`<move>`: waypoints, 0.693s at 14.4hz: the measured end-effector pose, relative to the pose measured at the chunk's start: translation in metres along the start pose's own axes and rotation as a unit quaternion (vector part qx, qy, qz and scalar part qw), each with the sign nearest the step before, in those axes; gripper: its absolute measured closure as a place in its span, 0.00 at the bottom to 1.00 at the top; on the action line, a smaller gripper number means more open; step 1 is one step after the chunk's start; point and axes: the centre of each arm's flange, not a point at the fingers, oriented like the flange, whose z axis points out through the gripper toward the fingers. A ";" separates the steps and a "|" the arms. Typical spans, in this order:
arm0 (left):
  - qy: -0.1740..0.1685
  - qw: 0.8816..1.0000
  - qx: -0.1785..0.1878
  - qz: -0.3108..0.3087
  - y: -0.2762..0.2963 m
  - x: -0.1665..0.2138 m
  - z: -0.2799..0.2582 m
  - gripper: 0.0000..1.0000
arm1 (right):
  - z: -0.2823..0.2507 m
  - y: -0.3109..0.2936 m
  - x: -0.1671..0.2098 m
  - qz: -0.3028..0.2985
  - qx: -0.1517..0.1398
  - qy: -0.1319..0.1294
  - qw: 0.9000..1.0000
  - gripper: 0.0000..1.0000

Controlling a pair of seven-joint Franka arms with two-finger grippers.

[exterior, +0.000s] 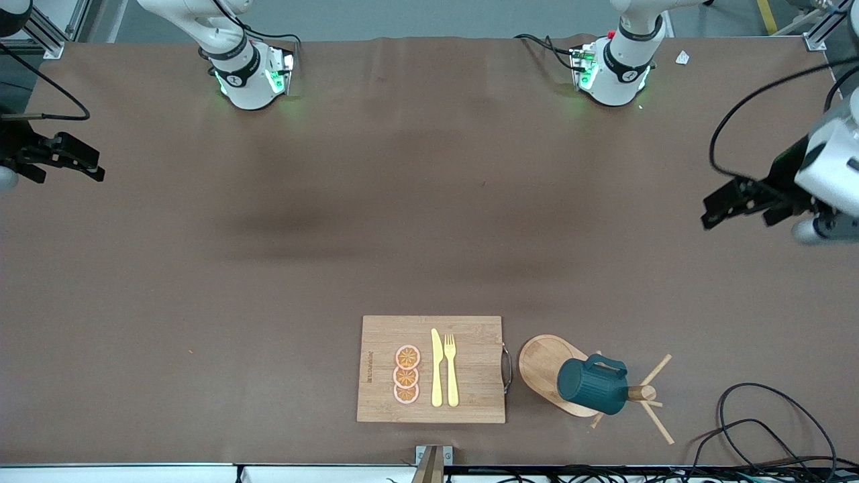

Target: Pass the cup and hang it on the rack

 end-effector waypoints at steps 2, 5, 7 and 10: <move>-0.014 1.000 0.018 0.011 -0.010 -0.025 -0.015 0.00 | 0.000 0.000 0.000 0.000 0.000 0.000 1.000 0.00; -0.025 0.999 0.031 0.009 -0.019 -0.063 -0.019 0.00 | 0.000 -0.001 0.000 0.000 0.000 -0.001 1.000 0.00; -0.030 0.999 0.028 0.004 -0.023 -0.083 -0.017 0.00 | 0.000 -0.001 0.000 0.000 0.000 -0.001 1.000 0.00; -0.033 0.999 0.015 -0.004 -0.036 -0.100 -0.016 0.00 | 0.000 -0.001 0.000 -0.001 0.000 -0.001 1.000 0.00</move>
